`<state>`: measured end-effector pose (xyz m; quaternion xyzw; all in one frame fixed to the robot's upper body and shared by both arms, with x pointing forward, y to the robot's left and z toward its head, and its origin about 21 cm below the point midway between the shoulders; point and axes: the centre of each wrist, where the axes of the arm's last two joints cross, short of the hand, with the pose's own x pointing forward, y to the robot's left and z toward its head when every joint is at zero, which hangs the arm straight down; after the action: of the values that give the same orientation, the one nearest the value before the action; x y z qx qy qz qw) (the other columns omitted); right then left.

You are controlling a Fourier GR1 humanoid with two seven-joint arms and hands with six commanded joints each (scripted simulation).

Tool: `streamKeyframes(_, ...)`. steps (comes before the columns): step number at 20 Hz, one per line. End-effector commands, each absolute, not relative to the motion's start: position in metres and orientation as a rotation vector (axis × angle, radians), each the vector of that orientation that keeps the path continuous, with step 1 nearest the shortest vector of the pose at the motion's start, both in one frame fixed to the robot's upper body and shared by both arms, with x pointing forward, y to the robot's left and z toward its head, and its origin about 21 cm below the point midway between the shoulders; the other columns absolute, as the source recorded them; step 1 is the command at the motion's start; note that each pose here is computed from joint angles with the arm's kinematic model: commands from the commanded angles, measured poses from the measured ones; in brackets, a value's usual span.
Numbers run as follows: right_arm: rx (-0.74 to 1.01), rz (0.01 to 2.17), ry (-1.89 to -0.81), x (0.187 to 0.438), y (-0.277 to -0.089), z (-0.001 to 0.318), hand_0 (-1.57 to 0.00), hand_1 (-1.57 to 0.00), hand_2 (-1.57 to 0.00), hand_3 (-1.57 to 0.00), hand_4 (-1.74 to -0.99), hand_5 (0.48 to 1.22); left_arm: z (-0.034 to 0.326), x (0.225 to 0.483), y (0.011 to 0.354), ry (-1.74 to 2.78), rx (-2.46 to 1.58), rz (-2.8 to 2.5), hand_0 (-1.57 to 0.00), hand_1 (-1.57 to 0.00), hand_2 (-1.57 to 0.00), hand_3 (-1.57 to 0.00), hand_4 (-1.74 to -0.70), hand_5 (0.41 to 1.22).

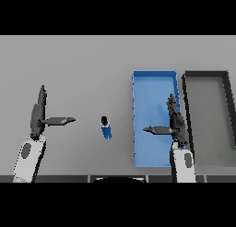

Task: Pick up the blue pipe and place it into the blue bin.

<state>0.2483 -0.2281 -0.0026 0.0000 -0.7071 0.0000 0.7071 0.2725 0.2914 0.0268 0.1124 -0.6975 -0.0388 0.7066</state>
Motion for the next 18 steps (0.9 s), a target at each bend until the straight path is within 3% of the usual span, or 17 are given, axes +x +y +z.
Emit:
streamKeyframes(1,-0.001,-0.001,-1.571,0.248,-0.229,-0.003,0.00,0.00,0.00,0.00,-1.205,0.629,0.027,0.272,0.290,-1.556,0.249,-0.086,0.00,0.00,0.00,0.00,-0.97,0.593)
streamKeyframes(6,-0.004,0.004,-1.569,0.248,-0.237,-0.002,0.00,0.00,0.00,0.00,-1.205,0.629,0.027,0.269,0.283,-1.566,0.246,-0.092,0.00,0.00,0.00,0.00,-0.97,0.593)
streamKeyframes(8,-0.136,0.228,-1.689,0.233,-0.260,0.005,0.00,0.00,0.00,0.00,-1.201,0.628,0.023,0.256,0.307,-1.570,0.196,-0.335,0.00,0.00,0.00,0.00,-0.96,0.592)
streamKeyframes(14,-0.169,0.328,-1.689,0.216,-0.259,0.009,0.00,0.00,0.00,0.00,-1.203,0.625,0.022,0.254,0.320,-1.573,0.109,-0.464,0.00,0.00,0.00,0.00,-0.96,0.593)
streamKeyframes(18,-0.181,0.337,-1.666,0.222,-0.258,0.012,0.00,0.00,0.00,0.00,-1.180,0.617,0.026,0.239,0.319,-1.534,-0.006,-0.598,0.00,0.00,0.00,0.00,-1.01,0.561)
